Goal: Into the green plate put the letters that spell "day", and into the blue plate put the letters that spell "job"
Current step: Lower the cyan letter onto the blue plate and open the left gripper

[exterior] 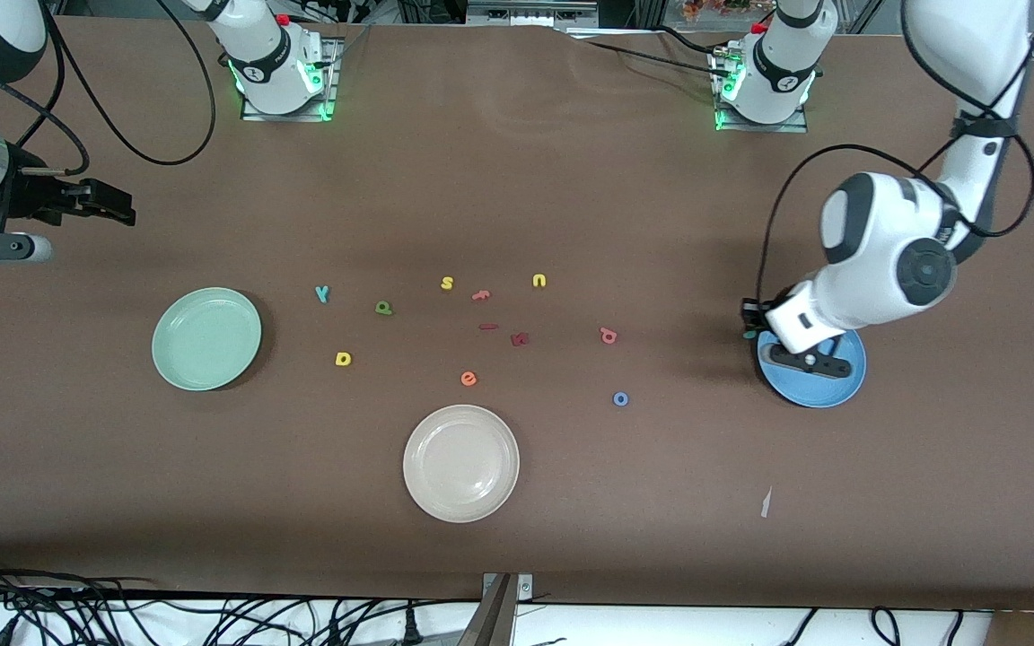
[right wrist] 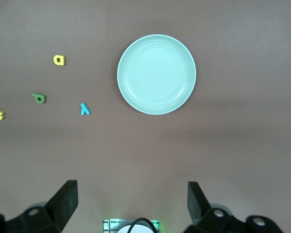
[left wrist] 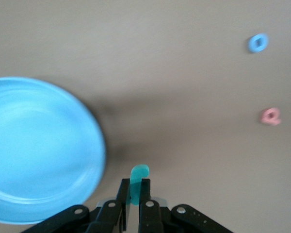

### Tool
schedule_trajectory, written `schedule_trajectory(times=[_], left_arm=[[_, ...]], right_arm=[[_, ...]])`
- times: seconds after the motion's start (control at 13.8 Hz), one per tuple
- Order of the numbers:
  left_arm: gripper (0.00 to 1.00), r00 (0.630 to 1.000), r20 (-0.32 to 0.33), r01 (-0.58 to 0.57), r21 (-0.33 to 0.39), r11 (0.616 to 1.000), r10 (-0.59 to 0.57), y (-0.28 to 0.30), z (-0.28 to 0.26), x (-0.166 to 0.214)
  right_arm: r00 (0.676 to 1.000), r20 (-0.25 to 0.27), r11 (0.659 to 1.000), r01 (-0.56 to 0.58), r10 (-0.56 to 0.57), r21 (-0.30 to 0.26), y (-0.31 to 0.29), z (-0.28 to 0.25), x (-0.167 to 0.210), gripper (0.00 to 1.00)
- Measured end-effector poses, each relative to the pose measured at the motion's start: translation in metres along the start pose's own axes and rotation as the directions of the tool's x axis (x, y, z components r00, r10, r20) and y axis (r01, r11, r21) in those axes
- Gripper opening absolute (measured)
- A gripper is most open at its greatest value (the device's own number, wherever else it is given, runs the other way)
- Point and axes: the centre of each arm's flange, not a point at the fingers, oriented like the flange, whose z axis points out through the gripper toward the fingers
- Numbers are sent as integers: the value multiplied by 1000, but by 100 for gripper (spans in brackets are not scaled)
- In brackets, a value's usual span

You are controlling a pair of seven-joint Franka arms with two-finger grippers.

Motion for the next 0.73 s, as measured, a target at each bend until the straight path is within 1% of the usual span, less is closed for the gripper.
schedule_trajectory(times=[0.07,0.22,0.44,0.73], left_arm=[[11,1000,18,-16,20,1000,15,-17,5,-6],[11,999,46,-25,42,999,23,-31,18,-16],[11,1000,16,-23,54,998,22,-34,41,-25],[11,1000,14,-28,62,998,27,-35,52,-31]], right_arm=[[1000,0,1000,0,0,0,0,0,0,100],[1000,0,1000,0,0,0,0,0,0,100],[1000,0,1000,0,0,0,0,0,0,100],[1000,8,1000,3,-3,1,-2,1,-1,100]])
